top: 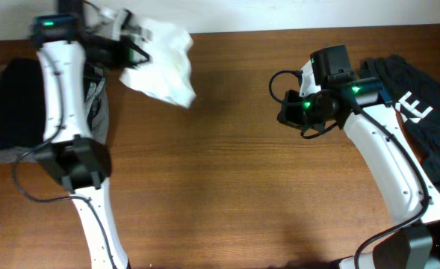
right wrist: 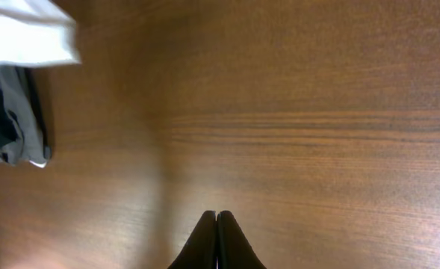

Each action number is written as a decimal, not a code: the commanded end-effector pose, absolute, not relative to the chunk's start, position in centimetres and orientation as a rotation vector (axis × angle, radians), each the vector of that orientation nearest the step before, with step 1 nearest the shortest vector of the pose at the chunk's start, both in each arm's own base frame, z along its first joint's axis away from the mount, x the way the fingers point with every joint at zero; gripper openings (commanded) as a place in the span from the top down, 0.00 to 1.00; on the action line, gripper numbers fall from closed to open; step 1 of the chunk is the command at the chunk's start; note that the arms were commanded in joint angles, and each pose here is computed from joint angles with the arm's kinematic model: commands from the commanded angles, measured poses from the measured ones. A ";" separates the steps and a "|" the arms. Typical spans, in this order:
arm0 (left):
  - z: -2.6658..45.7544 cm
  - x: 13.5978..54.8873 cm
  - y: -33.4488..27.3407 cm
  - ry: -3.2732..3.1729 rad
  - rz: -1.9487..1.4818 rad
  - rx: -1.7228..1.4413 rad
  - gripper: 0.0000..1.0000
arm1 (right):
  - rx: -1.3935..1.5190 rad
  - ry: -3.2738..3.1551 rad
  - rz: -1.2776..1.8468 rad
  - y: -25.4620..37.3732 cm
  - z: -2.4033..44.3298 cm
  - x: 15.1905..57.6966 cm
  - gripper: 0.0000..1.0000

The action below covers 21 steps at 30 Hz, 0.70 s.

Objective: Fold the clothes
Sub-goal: 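Place the folded shirt on the left clothes stack and release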

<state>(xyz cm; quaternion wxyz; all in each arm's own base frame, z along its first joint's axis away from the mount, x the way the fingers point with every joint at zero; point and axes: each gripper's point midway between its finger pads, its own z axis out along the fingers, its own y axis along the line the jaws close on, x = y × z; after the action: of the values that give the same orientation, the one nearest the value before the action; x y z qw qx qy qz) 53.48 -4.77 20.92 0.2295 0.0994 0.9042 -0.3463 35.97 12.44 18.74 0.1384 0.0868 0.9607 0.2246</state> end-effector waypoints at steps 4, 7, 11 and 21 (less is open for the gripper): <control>24.3 54.0 13.5 2.310 -0.848 -0.284 0.99 | 0.256 2.772 0.630 12.1 18.9 36.2 0.96; 21.4 51.1 18.9 2.437 -0.652 -0.500 1.00 | 0.254 2.759 0.628 12.0 19.0 36.5 0.96; 17.8 46.4 25.2 2.637 -0.206 -0.734 0.99 | 0.255 2.759 0.629 12.0 19.0 36.5 0.96; 19.6 37.9 30.7 2.725 0.078 -0.943 0.21 | 0.261 2.762 0.639 12.1 19.0 36.4 0.96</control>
<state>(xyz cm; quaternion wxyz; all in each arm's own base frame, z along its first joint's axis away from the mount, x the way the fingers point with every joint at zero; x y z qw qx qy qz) 39.78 28.91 15.20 0.0873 -0.3135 0.9455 -0.0064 36.10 12.46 18.77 0.1413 0.0836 0.9605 0.2248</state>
